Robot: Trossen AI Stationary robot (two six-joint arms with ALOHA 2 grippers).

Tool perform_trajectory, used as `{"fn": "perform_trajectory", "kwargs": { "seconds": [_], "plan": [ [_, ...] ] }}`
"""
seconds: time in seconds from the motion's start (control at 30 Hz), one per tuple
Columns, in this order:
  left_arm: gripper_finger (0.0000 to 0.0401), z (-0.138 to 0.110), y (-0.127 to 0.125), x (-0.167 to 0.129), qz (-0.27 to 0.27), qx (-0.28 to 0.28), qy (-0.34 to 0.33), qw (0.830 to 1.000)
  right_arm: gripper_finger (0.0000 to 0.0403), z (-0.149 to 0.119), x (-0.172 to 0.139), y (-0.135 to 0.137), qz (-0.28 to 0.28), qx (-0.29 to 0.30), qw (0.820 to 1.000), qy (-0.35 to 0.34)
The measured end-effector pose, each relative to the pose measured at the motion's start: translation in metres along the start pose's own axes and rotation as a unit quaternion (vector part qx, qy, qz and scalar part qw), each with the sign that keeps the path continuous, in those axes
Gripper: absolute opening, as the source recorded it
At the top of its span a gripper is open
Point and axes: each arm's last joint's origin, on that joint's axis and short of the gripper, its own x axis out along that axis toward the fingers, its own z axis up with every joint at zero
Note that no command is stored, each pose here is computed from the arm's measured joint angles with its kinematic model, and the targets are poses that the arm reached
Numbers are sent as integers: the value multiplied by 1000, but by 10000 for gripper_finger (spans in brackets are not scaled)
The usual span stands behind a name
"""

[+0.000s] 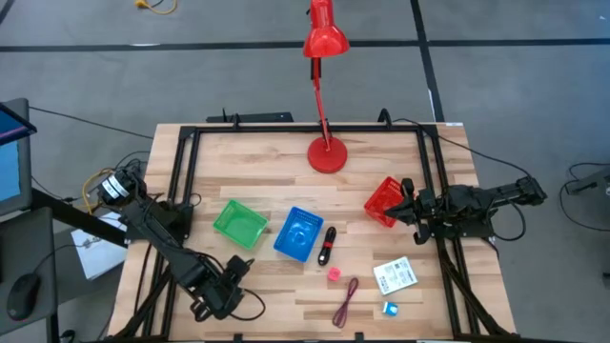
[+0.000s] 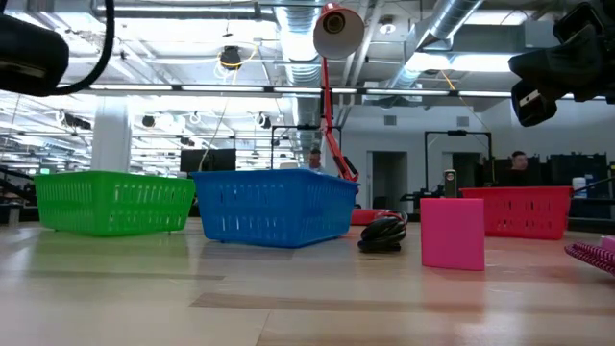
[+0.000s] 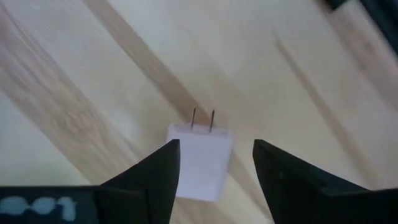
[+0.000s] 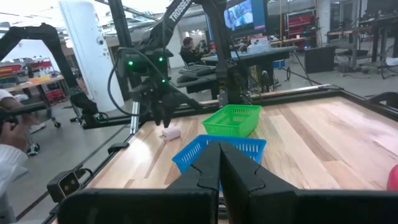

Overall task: Pick and place items into bin
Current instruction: Put the white charger adapter into the green basket

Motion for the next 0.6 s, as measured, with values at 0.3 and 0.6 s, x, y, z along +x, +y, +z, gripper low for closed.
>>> {"fn": "perform_trajectory", "kwargs": {
  "seconds": [0.3, 0.6],
  "plan": [
    [281, -5, 1, 0, 5, 13, 22, 1000, 0, 0, 0, 0, 0, 0, 1000, 0],
    [293, -12, 2, 14, 5, 31, 9, 999, 0, 0, 0, 0, 0, 0, 1000, 0]
  ]
}}
